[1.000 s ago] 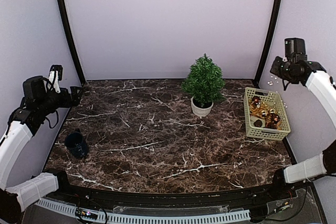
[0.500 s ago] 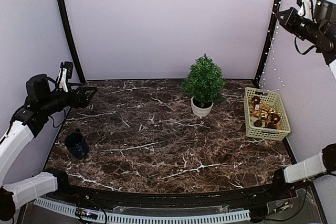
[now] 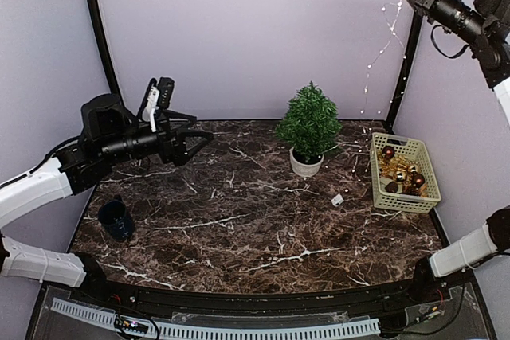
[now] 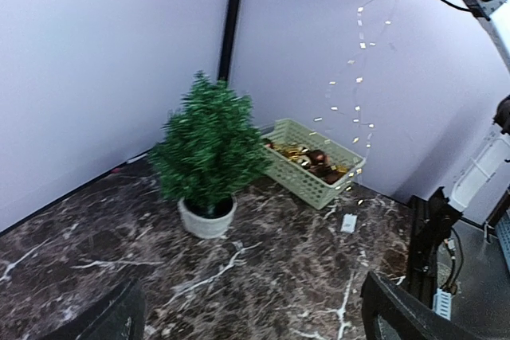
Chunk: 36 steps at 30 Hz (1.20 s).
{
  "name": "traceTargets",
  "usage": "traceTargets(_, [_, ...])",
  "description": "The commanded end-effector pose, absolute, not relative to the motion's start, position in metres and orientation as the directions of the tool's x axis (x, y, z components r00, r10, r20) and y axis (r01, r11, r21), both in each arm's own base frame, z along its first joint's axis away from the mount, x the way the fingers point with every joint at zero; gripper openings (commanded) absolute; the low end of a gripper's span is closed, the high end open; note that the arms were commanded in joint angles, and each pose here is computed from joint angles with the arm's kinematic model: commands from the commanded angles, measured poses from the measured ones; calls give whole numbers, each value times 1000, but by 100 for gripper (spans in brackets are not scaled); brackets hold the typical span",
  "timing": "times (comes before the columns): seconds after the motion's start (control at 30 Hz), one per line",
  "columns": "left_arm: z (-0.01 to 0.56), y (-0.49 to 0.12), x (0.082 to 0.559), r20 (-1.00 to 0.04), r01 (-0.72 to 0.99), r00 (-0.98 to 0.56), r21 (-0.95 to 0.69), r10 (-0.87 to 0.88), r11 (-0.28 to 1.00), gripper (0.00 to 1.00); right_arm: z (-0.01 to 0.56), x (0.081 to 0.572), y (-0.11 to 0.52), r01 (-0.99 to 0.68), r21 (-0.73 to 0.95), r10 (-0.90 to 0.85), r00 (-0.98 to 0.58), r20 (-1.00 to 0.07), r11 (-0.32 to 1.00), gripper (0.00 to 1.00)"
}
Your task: Decorate the small christmas tree
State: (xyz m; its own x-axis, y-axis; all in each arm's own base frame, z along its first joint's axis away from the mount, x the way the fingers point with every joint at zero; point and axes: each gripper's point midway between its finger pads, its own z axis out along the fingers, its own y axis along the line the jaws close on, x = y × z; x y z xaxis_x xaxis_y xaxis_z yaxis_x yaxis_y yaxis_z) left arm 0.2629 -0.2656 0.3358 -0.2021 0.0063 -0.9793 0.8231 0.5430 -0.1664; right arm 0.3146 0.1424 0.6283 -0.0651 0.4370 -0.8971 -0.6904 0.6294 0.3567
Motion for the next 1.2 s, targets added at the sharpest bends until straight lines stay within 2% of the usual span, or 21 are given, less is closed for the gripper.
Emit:
traceTargets(0.0, [371, -321, 243, -987, 899, -140, -162, -84, 407, 96, 645, 291, 168, -786, 316, 454, -50, -889, 532, 0])
traceTargets(0.1, [376, -358, 229, -984, 933, -149, -173, -100, 315, 96, 627, 289, 190, -804, 332, 439, -100, -893, 494, 0])
traceTargets(0.3, [382, -386, 228, -963, 942, -210, -246, -171, 229, 97, 580, 286, 233, -820, 367, 370, -207, -906, 440, 0])
traceTargets(0.57, [366, -409, 239, -962, 940, -238, -263, -136, 217, 98, 530, 265, 284, -858, 395, 255, -322, -912, 330, 0])
traceTargets(0.77, [346, -429, 242, -964, 947, -251, -263, -87, 182, 97, 528, 244, 304, -888, 406, 238, -355, -904, 217, 0])
traceTargets(0.97, [326, -444, 256, -961, 935, -271, -276, -52, 225, 97, 535, 227, 317, -907, 406, 247, -371, -895, 110, 0])
traceTargets(1.17, [324, -459, 253, -957, 940, -287, -291, -49, 176, 97, 528, 219, 325, -908, 410, 222, -384, -896, 84, 0])
